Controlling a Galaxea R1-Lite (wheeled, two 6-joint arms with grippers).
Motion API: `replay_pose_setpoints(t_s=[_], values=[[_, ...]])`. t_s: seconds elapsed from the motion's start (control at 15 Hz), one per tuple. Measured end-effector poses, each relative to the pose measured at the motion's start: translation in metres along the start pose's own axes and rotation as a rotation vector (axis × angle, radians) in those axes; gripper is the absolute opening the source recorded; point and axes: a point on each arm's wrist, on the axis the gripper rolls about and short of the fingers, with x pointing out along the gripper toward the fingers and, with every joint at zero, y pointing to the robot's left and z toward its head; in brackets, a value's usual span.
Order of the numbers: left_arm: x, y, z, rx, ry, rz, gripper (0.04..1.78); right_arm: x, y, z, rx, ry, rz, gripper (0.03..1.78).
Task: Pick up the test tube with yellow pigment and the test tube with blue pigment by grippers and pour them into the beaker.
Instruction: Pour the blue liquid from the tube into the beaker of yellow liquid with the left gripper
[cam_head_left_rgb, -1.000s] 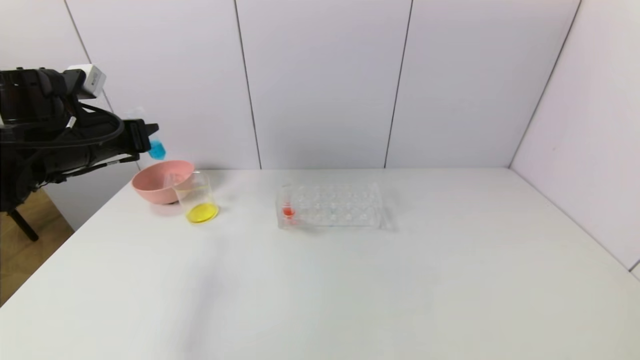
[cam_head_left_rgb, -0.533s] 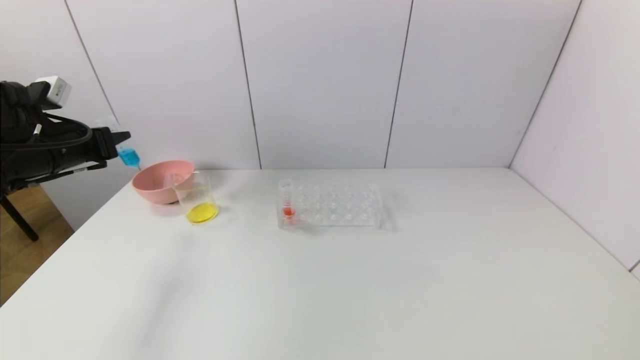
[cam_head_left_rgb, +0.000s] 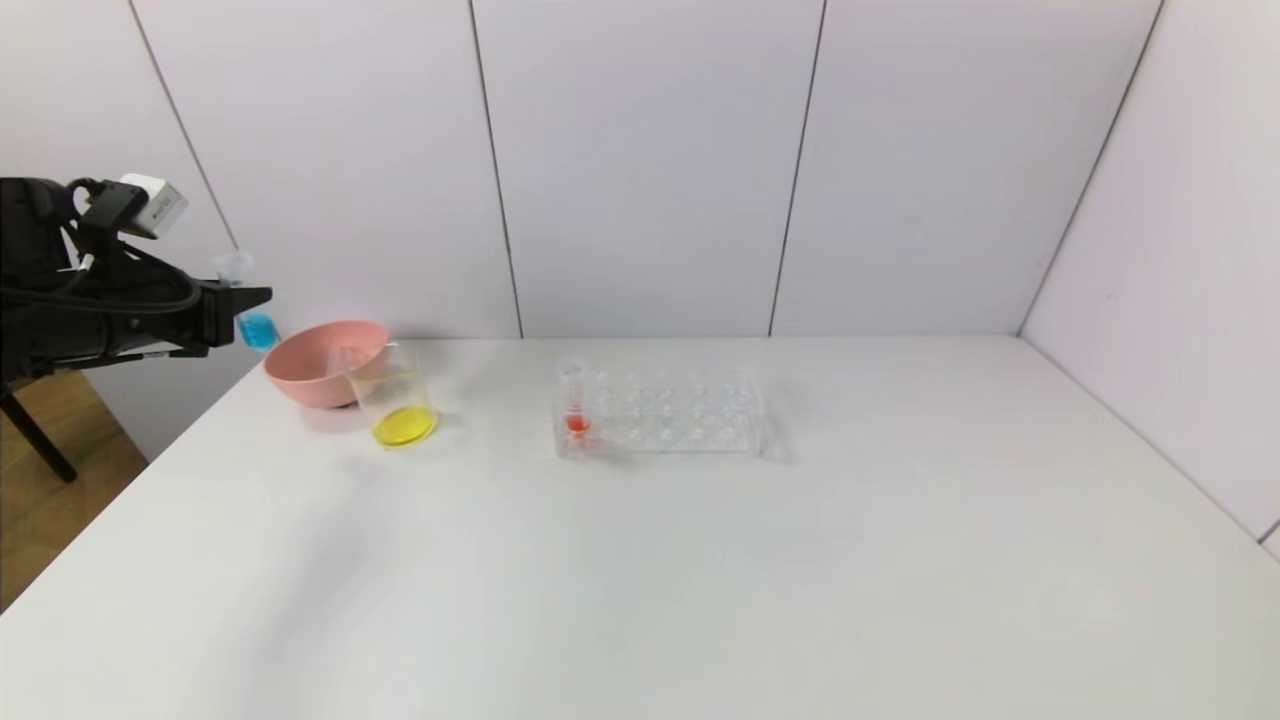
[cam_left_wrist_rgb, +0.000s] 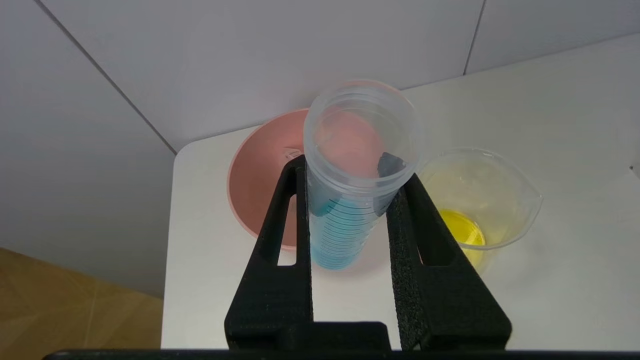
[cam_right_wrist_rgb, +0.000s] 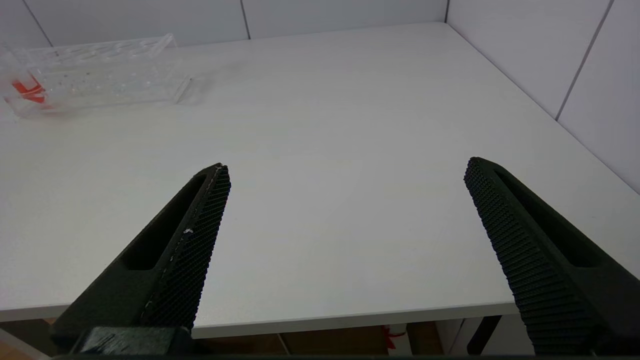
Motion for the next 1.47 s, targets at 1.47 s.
replay_pose_setpoints(t_s=[1.47], values=[[-0.001, 0.003, 0.029, 0.241, 0.146, -0.146, 0.46, 0.0, 0.0, 0.0, 0.0, 0.0, 0.0, 1.71]])
